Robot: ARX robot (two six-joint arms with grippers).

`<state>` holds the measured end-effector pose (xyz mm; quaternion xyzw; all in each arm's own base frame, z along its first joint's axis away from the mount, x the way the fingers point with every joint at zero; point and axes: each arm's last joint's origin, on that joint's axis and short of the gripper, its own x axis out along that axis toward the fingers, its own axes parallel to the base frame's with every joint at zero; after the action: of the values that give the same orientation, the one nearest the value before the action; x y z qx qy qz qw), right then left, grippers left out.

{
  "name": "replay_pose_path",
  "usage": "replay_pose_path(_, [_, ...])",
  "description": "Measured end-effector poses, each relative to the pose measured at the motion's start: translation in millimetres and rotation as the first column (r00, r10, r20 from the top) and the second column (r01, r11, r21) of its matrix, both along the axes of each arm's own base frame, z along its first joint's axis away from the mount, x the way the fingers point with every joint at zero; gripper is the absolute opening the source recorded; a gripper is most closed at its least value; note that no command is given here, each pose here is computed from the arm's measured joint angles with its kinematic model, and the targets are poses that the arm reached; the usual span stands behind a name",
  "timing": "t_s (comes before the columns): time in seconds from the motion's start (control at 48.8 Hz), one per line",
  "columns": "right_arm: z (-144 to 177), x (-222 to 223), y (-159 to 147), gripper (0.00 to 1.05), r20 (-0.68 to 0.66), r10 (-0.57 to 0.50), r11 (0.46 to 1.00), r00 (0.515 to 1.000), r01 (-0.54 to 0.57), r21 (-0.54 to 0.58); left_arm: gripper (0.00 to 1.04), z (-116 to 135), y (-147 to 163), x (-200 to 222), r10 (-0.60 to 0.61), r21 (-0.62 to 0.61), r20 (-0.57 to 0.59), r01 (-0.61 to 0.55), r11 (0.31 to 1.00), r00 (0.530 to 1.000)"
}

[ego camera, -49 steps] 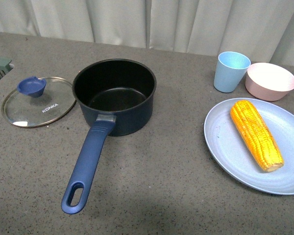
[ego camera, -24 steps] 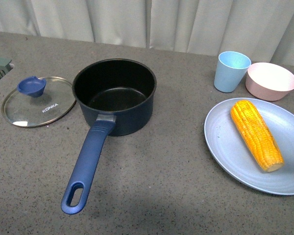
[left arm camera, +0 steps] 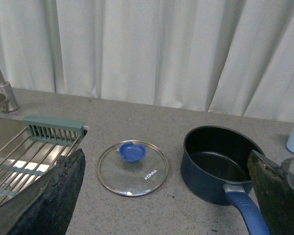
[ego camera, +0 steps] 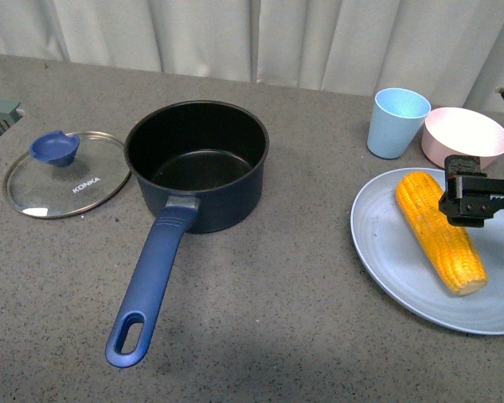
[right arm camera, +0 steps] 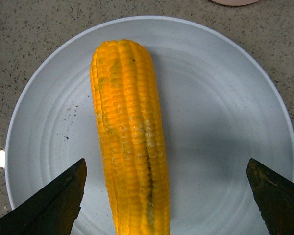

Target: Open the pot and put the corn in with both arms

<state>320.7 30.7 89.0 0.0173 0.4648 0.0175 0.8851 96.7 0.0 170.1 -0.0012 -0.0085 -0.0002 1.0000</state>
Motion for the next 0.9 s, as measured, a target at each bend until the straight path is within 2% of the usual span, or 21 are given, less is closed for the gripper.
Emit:
replay_pose_path(0.451, [-26.8, 22.2, 9.1, 0.94, -0.103, 0.025, 1.000, 0.994, -0.025, 0.002, 0.98, 0.0, 0.0, 0.0, 0.000, 0.000, 0.000, 0.000, 1.000, 1.000])
replay_pose_path(0.512, [-27.7, 23.6, 9.3, 0.85, -0.103, 0.025, 1.000, 0.994, -0.025, 0.002, 0.98, 0.0, 0.0, 0.0, 0.000, 0.000, 0.000, 0.000, 1.000, 1.000])
replay_pose_path(0.594, [-27.9, 24.2, 9.5, 0.68, -0.103, 0.028, 1.000, 0.994, -0.028, 0.007, 0.98, 0.0, 0.0, 0.0, 0.000, 0.000, 0.000, 0.000, 1.000, 1.000])
replay_pose_path(0.696, [-27.5, 24.6, 9.9, 0.54, -0.102, 0.031, 1.000, 0.994, -0.030, 0.009, 0.98, 0.0, 0.0, 0.0, 0.000, 0.000, 0.000, 0.000, 1.000, 1.000])
replay_pose_path(0.778, [-26.7, 25.7, 10.2, 0.37, -0.098, 0.033, 0.999, 0.995, -0.032, 0.013, 0.98, 0.0, 0.0, 0.0, 0.000, 0.000, 0.000, 0.000, 1.000, 1.000])
replay_pose_path(0.901, [-23.4, 26.8, 10.8, 0.23, -0.093, 0.042, 0.999, 0.995, -0.039, 0.029, 0.98, 0.0, 0.0, 0.0, 0.000, 0.000, 0.000, 0.000, 1.000, 1.000])
